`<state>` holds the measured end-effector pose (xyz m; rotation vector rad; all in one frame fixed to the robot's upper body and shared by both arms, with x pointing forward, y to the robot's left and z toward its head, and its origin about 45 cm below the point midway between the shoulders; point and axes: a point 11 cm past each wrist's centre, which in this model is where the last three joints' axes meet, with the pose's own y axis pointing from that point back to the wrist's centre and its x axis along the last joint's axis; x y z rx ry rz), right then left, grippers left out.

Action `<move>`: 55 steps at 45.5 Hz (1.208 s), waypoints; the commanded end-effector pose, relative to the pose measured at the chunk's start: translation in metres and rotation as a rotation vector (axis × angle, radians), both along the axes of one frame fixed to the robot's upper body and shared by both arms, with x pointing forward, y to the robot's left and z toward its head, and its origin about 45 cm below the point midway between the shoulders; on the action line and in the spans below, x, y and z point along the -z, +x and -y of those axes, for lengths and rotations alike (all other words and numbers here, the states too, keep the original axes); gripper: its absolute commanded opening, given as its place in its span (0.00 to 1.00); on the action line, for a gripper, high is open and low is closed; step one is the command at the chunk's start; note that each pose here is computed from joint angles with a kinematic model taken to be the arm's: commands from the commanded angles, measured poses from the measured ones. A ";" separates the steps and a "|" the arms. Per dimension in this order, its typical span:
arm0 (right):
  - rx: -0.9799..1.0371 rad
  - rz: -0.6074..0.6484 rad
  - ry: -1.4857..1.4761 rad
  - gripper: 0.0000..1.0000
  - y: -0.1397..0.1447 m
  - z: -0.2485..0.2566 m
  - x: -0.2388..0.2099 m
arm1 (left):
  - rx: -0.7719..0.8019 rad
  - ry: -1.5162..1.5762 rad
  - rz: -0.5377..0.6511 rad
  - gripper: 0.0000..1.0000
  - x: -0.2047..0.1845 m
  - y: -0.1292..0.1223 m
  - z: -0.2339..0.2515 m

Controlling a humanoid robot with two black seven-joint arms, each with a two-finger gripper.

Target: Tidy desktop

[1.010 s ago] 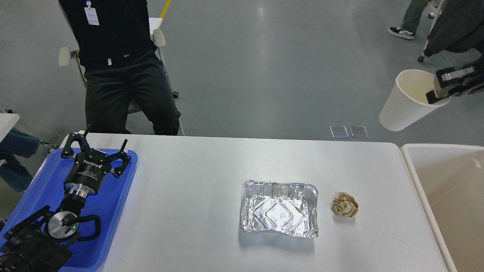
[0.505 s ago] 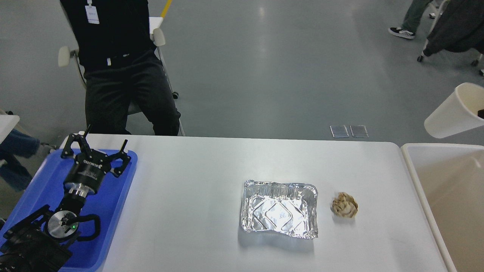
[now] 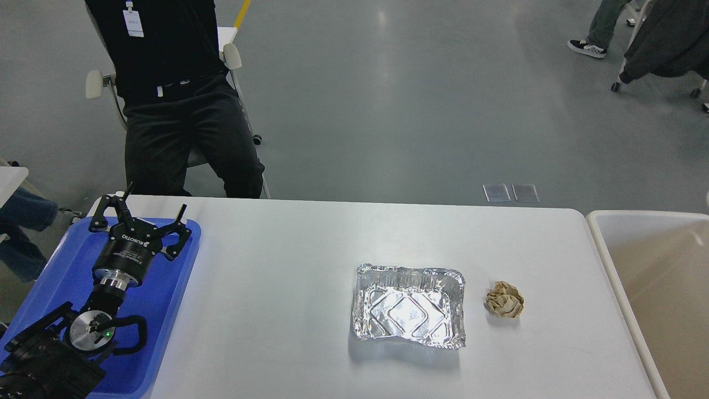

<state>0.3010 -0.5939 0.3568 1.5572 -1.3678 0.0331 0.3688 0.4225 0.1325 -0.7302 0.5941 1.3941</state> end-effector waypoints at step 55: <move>0.400 -0.019 -0.292 0.00 -0.017 0.032 0.236 | -0.001 0.000 -0.001 0.99 0.000 0.000 0.000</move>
